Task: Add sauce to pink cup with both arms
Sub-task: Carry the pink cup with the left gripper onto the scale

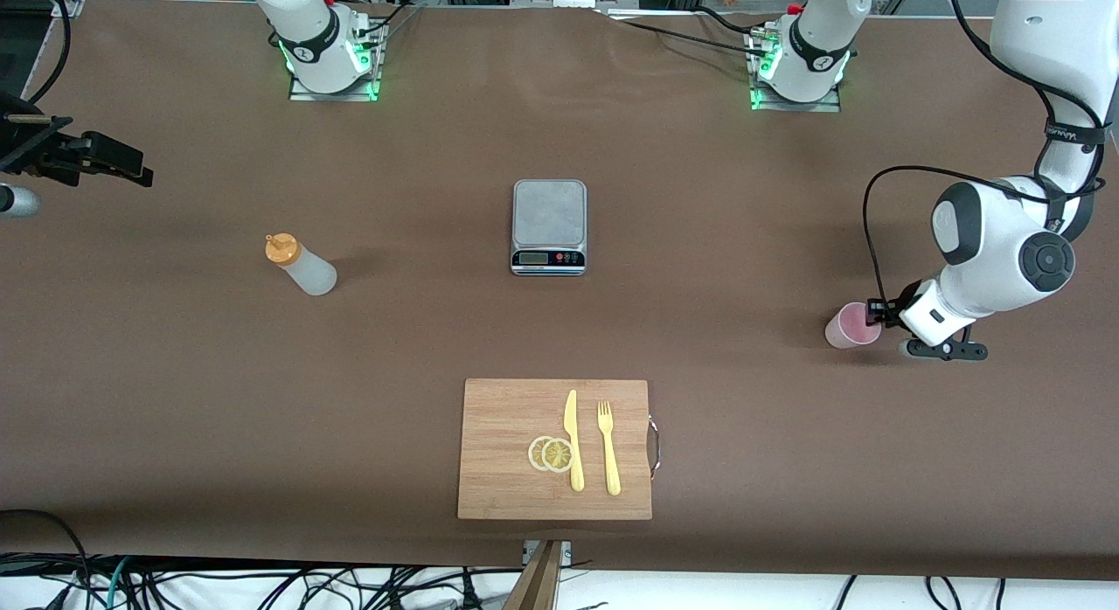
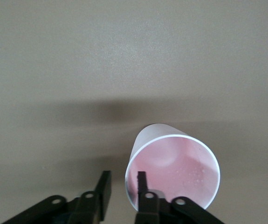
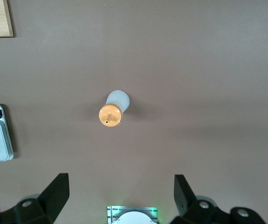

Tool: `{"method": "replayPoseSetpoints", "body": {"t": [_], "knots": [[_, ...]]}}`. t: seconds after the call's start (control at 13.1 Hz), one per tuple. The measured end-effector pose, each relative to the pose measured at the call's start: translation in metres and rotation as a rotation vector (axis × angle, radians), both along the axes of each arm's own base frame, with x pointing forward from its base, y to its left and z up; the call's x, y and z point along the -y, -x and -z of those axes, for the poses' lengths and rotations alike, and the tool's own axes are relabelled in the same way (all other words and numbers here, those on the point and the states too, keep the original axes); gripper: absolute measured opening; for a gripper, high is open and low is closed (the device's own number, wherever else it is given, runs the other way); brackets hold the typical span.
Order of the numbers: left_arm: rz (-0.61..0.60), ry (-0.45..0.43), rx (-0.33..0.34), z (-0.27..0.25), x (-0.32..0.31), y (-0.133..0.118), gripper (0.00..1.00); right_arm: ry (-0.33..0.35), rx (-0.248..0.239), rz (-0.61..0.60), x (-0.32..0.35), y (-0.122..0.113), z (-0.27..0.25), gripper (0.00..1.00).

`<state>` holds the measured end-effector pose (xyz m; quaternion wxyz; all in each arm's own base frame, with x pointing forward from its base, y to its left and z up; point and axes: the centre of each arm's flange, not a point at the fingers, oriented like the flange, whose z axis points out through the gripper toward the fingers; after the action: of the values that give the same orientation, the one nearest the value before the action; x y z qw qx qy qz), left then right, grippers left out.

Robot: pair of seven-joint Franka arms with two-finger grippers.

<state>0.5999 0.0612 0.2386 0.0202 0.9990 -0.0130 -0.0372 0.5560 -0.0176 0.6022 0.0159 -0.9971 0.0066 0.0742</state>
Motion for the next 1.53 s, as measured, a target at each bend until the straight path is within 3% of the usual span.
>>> {"method": "replayPoseSetpoints", "body": {"t": [0.15, 0.23, 0.53, 0.99, 1.22, 1.53], "knots": [[-0.006, 0.001, 0.000, 0.000, 0.003, 0.000, 0.06, 0.000, 0.000, 0.000, 0.000, 0.000, 0.000, 1.00], [-0.006, 0.001, 0.002, -0.001, 0.004, -0.001, 0.03, 0.000, 0.000, 0.000, 0.000, 0.000, 0.000, 1.00], [0.013, 0.004, -0.004, -0.010, 0.024, -0.007, 0.03, -0.001, 0.000, 0.000, 0.000, 0.000, 0.000, 1.00], [0.037, 0.082, -0.006, -0.075, 0.145, -0.026, 0.03, -0.001, 0.000, 0.000, 0.000, 0.000, 0.000, 1.00], [0.021, 0.144, -0.021, -0.089, 0.214, -0.013, 0.03, -0.001, 0.000, 0.000, 0.000, 0.000, 0.000, 1.00], [0.002, 0.135, -0.072, -0.089, 0.321, 0.026, 0.03, -0.001, 0.000, 0.000, 0.000, 0.000, 0.000, 1.00]]}}
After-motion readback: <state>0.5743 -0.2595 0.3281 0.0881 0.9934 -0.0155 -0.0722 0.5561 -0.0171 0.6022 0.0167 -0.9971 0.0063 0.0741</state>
